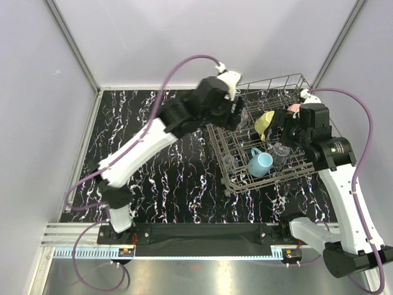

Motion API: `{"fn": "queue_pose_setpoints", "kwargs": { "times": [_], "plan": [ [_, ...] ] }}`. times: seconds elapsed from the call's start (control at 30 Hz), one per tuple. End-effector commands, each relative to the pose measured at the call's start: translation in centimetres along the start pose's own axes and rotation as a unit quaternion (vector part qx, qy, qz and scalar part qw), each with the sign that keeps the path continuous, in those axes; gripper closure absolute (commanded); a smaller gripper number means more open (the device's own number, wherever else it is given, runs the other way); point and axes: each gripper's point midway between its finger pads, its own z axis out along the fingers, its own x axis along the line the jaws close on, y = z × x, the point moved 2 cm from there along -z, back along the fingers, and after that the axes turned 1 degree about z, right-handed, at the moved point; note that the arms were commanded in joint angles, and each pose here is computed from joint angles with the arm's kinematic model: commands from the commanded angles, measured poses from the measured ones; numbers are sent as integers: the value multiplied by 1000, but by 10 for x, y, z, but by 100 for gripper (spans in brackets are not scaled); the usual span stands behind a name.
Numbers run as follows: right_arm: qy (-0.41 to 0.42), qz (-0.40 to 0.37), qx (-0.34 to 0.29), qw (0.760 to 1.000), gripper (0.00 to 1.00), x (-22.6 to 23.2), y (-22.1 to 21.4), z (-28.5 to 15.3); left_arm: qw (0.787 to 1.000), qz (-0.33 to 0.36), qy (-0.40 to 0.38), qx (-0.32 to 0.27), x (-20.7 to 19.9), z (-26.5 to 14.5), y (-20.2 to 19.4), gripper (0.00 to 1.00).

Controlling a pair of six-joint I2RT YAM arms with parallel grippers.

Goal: Load the cups into the dish rack

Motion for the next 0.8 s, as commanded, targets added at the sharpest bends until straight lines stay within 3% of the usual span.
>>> {"fn": "queue_pose_setpoints", "kwargs": {
  "times": [0.0,0.13,0.23,0.47,0.7,0.77],
  "plan": [
    [123,-14,-53,991,0,37,23,-24,991,-25,-56,-121,-2,-89,51,100],
    [230,-15,-49,972,0,70,25,-46,991,-28,-64,-114,5,-116,35,100],
    [310,-17,2,950,0,95,16,-54,995,-27,-45,-80,17,-124,10,100],
    [323,6,19,946,5,100,11,-51,998,-50,2,-23,48,-135,-64,100],
    [413,11,33,910,7,124,8,-67,994,-63,-72,-52,40,-155,-87,100],
    [428,7,42,903,8,129,4,-72,996,-68,-51,-32,48,-152,-95,100]
  ]
}}
